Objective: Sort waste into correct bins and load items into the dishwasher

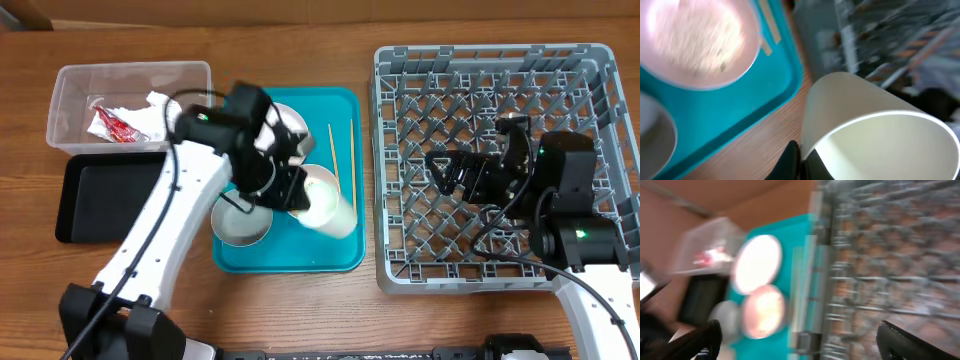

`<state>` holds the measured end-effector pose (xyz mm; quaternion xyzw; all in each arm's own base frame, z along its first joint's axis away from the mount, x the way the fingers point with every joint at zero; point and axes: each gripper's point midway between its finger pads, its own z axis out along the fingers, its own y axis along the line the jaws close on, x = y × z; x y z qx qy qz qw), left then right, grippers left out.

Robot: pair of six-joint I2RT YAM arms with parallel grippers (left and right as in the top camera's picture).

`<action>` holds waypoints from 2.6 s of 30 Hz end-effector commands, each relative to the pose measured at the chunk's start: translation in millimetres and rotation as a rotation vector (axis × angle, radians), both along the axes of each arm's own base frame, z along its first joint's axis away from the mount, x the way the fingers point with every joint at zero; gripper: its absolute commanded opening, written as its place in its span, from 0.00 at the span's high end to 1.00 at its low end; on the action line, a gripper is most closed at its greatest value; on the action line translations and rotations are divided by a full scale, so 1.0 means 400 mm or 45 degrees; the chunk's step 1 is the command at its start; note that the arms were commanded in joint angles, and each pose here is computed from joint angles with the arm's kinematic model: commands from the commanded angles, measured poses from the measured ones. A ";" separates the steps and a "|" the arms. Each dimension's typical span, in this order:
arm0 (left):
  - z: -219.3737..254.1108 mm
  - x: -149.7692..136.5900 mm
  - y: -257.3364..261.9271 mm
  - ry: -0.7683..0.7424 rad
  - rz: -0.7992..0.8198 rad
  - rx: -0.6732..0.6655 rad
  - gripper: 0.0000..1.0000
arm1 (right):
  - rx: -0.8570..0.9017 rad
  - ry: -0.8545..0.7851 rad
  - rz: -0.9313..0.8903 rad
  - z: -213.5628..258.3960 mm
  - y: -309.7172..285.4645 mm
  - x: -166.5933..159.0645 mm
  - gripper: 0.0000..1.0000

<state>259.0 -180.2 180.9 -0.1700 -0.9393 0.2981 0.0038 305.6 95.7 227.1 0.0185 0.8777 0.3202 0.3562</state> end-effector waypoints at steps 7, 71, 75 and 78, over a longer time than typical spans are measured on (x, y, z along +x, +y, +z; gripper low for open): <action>0.264 0.089 -0.052 -0.169 -0.045 -0.963 0.96 | 0.493 -0.198 0.744 0.162 0.222 -0.071 0.01; 0.181 0.382 0.255 -0.644 0.317 -0.052 0.59 | -0.172 0.290 -0.170 0.004 0.072 -0.132 0.48; 0.186 0.401 0.263 -0.726 0.303 0.207 0.57 | -0.307 0.469 -0.260 -0.023 0.055 -0.197 0.48; 0.174 0.401 0.263 -0.738 0.290 0.316 0.55 | -0.371 0.619 -0.265 -0.068 0.056 -0.234 0.48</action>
